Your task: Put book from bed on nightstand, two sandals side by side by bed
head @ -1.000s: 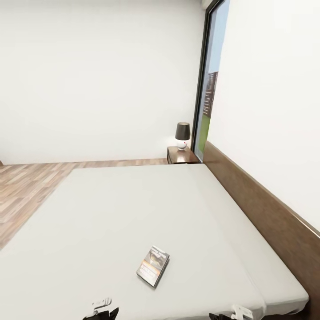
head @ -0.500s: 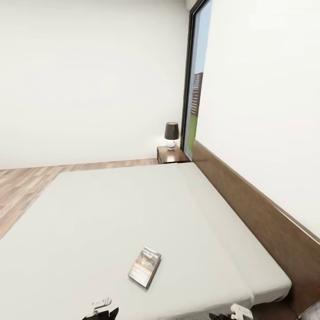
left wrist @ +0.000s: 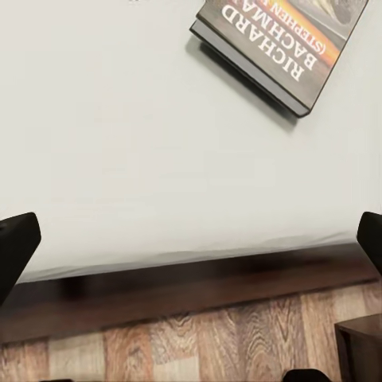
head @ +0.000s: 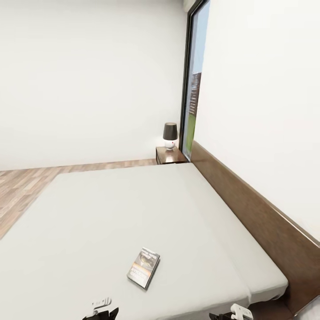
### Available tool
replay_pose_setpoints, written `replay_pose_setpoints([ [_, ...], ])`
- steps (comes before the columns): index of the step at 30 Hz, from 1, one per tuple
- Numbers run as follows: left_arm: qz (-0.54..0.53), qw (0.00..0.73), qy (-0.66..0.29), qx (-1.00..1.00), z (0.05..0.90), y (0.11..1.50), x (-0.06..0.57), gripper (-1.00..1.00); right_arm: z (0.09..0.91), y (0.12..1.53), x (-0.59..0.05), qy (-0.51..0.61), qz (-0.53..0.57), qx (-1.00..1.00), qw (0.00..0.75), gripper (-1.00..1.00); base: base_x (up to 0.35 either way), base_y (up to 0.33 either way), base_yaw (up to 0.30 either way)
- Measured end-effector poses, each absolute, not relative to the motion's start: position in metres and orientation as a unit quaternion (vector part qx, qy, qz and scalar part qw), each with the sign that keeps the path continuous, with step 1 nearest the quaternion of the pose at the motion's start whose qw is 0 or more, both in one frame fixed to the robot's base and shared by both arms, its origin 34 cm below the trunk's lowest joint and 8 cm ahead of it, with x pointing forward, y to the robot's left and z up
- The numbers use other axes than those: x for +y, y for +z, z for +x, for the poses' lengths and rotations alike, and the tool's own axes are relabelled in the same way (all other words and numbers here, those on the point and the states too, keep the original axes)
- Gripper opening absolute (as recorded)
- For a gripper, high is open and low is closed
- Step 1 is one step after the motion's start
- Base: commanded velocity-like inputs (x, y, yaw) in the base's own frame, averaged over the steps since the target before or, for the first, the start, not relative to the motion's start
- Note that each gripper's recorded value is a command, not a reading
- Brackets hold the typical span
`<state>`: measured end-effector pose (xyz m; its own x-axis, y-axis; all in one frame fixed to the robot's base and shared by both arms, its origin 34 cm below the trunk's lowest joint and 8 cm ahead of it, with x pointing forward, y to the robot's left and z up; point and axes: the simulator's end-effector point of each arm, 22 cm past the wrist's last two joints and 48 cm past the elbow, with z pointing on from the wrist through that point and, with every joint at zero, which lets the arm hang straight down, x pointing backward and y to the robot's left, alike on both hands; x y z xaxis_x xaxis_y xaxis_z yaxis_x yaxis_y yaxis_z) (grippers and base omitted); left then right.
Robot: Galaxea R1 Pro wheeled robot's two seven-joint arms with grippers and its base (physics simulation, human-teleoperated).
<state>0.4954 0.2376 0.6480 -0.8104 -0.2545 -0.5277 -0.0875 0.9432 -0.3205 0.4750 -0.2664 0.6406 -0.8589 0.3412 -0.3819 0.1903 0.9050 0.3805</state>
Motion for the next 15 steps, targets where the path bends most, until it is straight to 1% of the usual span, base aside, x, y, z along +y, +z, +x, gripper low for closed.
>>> replay_pose_setpoints([
  [15,-0.091,0.294,-0.142,0.941,0.4936,0.6541,0.2376,1.0,0.4733,0.6467,-0.2663,0.167,0.14,0.95,0.226,1.0,0.0,0.0,0.0],
])
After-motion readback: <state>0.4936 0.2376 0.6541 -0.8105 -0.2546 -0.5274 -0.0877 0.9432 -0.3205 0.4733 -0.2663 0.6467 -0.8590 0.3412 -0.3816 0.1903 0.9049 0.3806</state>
